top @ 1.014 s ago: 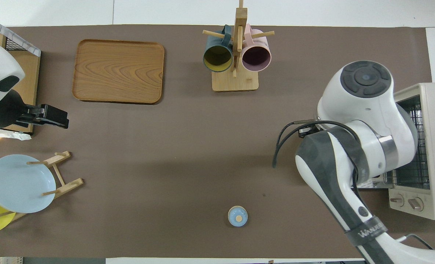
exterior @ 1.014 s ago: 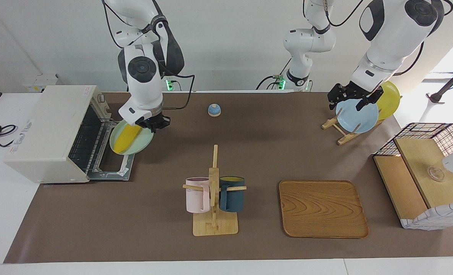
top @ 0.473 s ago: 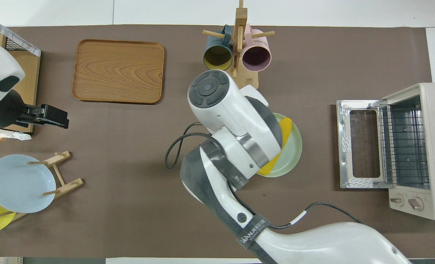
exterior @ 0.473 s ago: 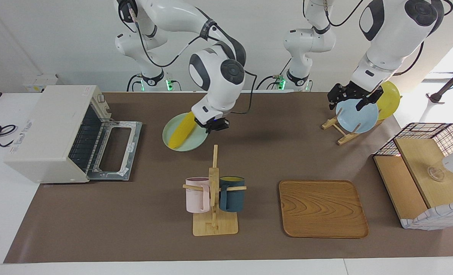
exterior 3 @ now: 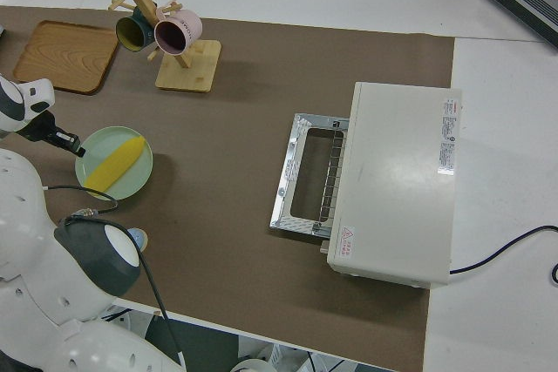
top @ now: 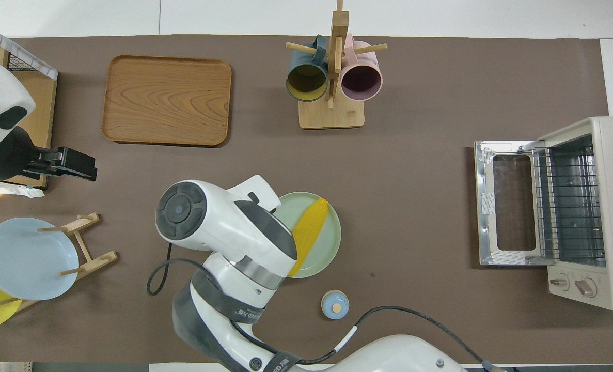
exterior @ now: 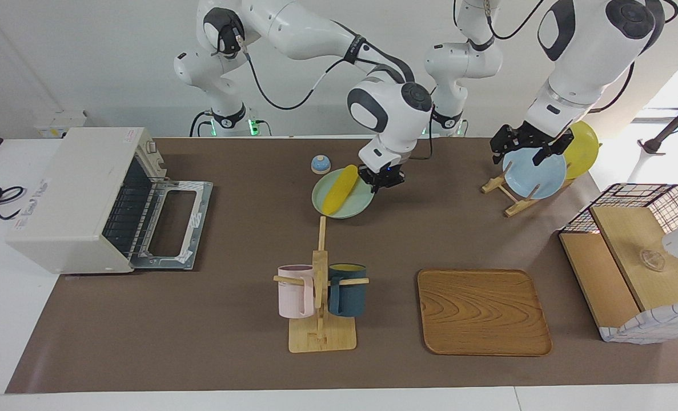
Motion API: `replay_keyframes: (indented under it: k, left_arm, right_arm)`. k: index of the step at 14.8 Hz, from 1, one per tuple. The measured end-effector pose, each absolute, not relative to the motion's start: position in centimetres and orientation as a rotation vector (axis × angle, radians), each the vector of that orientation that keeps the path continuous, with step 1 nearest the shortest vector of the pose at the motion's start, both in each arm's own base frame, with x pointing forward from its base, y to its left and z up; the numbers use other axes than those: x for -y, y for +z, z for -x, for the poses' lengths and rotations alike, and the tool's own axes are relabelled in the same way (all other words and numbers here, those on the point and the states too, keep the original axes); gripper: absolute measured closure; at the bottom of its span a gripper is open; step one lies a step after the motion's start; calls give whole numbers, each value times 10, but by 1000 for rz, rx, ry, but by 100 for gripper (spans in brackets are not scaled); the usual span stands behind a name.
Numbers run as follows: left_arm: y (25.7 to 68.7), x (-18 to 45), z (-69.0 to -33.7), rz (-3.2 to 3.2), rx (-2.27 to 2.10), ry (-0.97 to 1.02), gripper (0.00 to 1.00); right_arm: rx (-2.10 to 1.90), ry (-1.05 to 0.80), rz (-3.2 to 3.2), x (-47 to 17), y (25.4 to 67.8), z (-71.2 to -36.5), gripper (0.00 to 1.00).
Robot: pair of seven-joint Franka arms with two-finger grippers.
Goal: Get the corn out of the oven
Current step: 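Pull the green plate with corn out of the oven with the right gripper, then set the plate on the table center and release with the right gripper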
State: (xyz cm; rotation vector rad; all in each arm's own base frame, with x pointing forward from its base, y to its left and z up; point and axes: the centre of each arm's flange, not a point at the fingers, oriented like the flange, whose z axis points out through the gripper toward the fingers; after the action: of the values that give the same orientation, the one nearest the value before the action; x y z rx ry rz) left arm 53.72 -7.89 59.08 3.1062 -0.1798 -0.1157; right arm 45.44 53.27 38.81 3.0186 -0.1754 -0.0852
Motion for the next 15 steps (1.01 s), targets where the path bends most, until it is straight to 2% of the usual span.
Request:
replay_keyframes:
  k: [2, 4, 7, 15]
  left_arm:
    - [591, 79, -537, -3106, 180, -116, 0]
    - [591, 79, -537, -3106, 180, -116, 0]
    - [591, 78, -537, -3107, 175, -115, 0]
    - [591, 68, -539, -3108, 145, -115, 0]
  right_arm:
    - [154, -70, -3049, -554, 385, -433, 98]
    - [148, -61, -3063, -561, 368, -426, 98]
    - [164, -51, -3050, -549, 343, -439, 98]
    - [132, -1, -3057, -523, 329, -467, 97]
